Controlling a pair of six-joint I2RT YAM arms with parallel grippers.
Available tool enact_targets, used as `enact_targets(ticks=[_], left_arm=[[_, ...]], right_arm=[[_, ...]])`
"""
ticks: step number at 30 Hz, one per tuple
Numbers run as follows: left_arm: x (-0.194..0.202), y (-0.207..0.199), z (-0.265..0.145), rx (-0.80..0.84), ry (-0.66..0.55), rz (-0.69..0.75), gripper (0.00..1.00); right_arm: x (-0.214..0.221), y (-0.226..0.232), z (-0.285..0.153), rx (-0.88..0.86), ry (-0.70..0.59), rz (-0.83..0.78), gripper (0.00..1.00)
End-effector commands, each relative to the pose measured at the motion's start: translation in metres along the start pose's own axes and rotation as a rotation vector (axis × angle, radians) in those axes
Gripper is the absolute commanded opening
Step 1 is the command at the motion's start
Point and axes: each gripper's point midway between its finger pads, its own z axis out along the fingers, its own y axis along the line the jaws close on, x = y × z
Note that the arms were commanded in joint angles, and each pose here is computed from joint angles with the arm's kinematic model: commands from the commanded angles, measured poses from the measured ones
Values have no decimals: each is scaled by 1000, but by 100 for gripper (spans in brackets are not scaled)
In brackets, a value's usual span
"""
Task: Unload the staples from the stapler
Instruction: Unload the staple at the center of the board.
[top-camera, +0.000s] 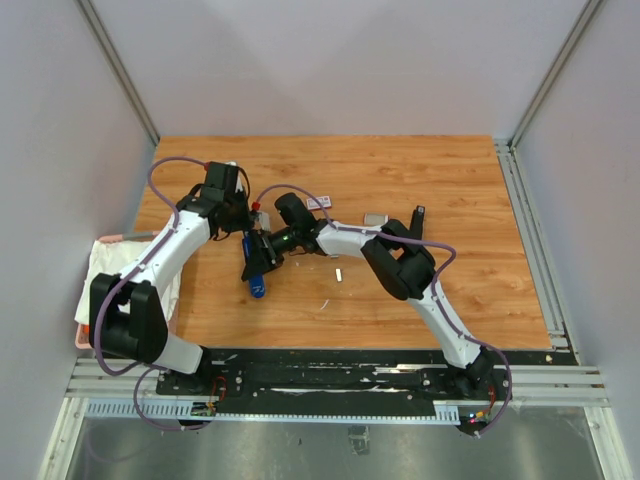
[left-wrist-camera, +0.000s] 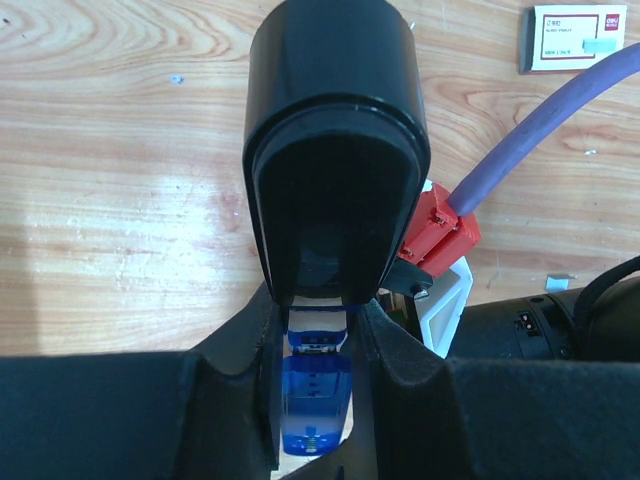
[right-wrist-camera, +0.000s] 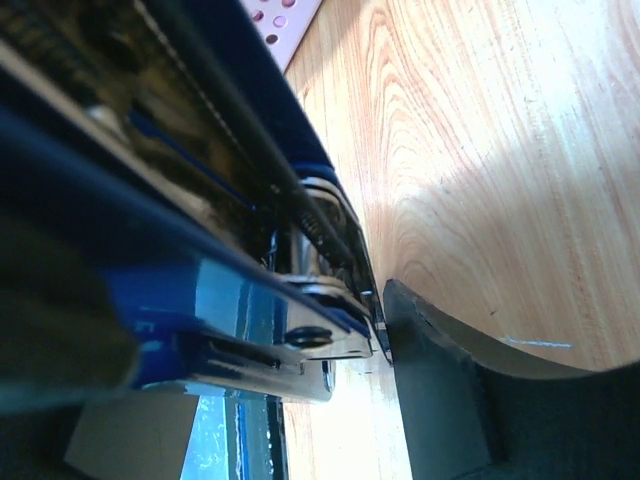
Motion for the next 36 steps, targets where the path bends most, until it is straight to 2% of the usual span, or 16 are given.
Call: enact_targets(ticks=[1,2,3,4,5,6,8,9,10,19,23,29,36], left_arm=[[-27,-28,-14,123,-103,-8,0],[-27,-29,-15,124,-104,-8,0],[-28,-28,-15,123,-104,-8,0],[-28,-28,-16,123,-106,-7,0],[-28,-28,-16,122,-107,-7,0],[-28,-28,-16,122,-109,-7,0],[-28,-28,-17,123,-109,-6,0],[-29,-28,-17,124,-111,-6,0],[-29,-28,-18,125,-113,-5,0],[-32,-31,-20,137,-120,-3,0],[-39,-33,-27,149,-141,4,0],[-50,-55,-47,276,-165,12,0],[-60,-59,-65,323,-210,20,0]], right_arm=[[-2,33,3,-64,21,-43,58],[-2,33,3,-70,23,-47,38],[-2,33,3,-74,27,-51,8],[-1,30,3,-60,31,-38,1],[1,27,3,-49,34,-27,2],[1,27,3,-44,34,-23,15],[2,26,3,-35,34,-12,54],[1,28,2,-38,32,-17,63],[0,29,2,-42,31,-21,66],[-7,40,-3,-50,22,-66,68],[-14,36,-11,8,26,-135,68],[-21,24,-26,132,39,-285,65],[-33,24,-43,205,22,-350,69]])
